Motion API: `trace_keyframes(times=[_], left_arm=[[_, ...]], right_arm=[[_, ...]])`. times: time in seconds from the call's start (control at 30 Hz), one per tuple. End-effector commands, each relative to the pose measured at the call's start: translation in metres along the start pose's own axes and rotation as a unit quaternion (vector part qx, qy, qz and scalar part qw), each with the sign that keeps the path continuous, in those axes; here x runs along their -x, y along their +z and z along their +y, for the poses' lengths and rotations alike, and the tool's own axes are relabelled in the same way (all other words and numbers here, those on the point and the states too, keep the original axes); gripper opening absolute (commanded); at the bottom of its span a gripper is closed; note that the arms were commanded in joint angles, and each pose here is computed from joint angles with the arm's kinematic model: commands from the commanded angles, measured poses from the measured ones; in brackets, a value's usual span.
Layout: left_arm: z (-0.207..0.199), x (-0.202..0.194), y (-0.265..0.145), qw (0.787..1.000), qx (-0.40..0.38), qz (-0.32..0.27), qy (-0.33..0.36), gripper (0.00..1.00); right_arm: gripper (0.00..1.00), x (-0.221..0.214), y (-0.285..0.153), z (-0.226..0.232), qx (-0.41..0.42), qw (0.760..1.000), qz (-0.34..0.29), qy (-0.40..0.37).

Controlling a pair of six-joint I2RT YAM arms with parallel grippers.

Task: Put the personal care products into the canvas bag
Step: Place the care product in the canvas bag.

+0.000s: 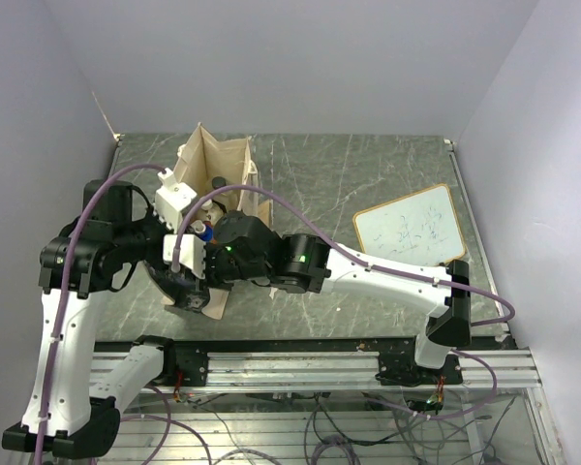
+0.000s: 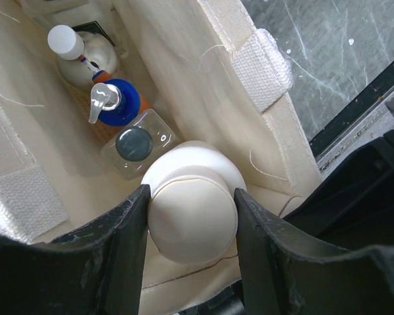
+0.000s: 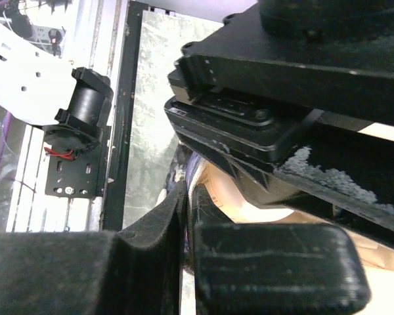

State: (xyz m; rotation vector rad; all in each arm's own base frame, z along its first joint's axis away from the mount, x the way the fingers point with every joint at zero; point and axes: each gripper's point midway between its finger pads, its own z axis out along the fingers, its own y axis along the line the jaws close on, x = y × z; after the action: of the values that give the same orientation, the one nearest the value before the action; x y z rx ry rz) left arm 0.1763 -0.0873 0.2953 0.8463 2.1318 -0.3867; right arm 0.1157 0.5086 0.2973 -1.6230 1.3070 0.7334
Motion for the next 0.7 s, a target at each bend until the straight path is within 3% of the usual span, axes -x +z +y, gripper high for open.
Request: trace_keyframes(times=[0.0,0.67], left_arm=[[0.004,0.010,-0.003,1.000,0.008,-0.015,0.002,0.07],[0.024,-0.012,0.026,0.998,0.006,0.057,-0.003,0.07]], right_arm=[[0.00,0.031,-0.014,-0.002,0.005,0.998,-0.046,-0.034],[0.00,0.055,-0.022,-0.022,-0.030,0.995,-0.064,-0.068]])
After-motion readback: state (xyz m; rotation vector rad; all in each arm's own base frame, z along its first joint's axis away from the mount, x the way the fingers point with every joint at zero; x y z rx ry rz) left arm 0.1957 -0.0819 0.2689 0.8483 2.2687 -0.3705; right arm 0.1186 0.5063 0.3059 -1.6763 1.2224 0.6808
